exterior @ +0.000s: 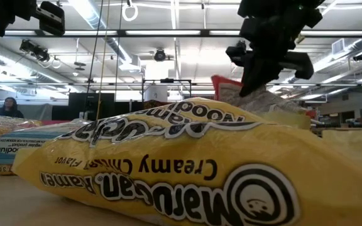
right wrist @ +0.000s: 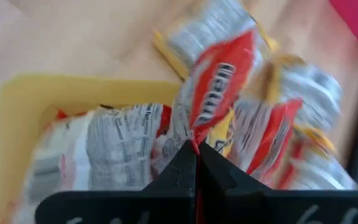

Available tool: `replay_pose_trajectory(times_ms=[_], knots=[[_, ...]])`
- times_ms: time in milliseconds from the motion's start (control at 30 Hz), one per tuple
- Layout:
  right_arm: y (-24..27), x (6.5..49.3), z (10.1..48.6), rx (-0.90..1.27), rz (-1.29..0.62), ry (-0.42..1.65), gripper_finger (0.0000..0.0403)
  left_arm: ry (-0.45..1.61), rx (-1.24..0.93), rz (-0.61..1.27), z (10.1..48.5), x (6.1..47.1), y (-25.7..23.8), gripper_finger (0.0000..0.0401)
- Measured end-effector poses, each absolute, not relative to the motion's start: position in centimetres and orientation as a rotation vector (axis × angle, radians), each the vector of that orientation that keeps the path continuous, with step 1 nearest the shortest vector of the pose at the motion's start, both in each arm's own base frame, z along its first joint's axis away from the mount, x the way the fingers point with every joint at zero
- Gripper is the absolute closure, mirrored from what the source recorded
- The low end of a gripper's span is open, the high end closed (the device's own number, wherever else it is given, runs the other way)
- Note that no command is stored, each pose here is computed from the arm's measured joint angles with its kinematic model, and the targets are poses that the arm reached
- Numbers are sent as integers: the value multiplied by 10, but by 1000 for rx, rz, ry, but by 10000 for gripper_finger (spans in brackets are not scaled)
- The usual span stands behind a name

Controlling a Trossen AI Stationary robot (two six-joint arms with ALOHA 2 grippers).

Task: Sort Maruchan noodles
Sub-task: Adjust the red noodle packs in the yellow bin

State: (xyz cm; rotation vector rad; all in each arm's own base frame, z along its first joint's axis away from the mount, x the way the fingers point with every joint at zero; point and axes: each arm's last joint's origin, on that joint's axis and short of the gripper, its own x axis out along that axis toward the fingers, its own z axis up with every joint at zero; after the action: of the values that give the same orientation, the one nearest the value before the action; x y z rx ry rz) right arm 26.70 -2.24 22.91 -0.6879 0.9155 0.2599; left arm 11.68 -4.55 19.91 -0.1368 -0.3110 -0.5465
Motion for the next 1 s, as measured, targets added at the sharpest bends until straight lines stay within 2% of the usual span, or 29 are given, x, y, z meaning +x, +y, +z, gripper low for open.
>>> replay_pose_trajectory(times_ms=[233,500,700,867,1000], knots=[[-26,268,242,-680,294,936,397,-295,-172,-553,199,117,-46,339],[-46,286,218,-584,300,959,389,-311,-117,-543,199,117,-46,339],[-42,282,227,-605,198,1024,318,-299,-177,-554,199,117,-45,339],[-26,271,249,-456,125,1008,250,-292,-185,-555,199,117,-46,339],[-13,265,242,-344,161,1018,236,-289,-145,-548,197,117,-46,339]])
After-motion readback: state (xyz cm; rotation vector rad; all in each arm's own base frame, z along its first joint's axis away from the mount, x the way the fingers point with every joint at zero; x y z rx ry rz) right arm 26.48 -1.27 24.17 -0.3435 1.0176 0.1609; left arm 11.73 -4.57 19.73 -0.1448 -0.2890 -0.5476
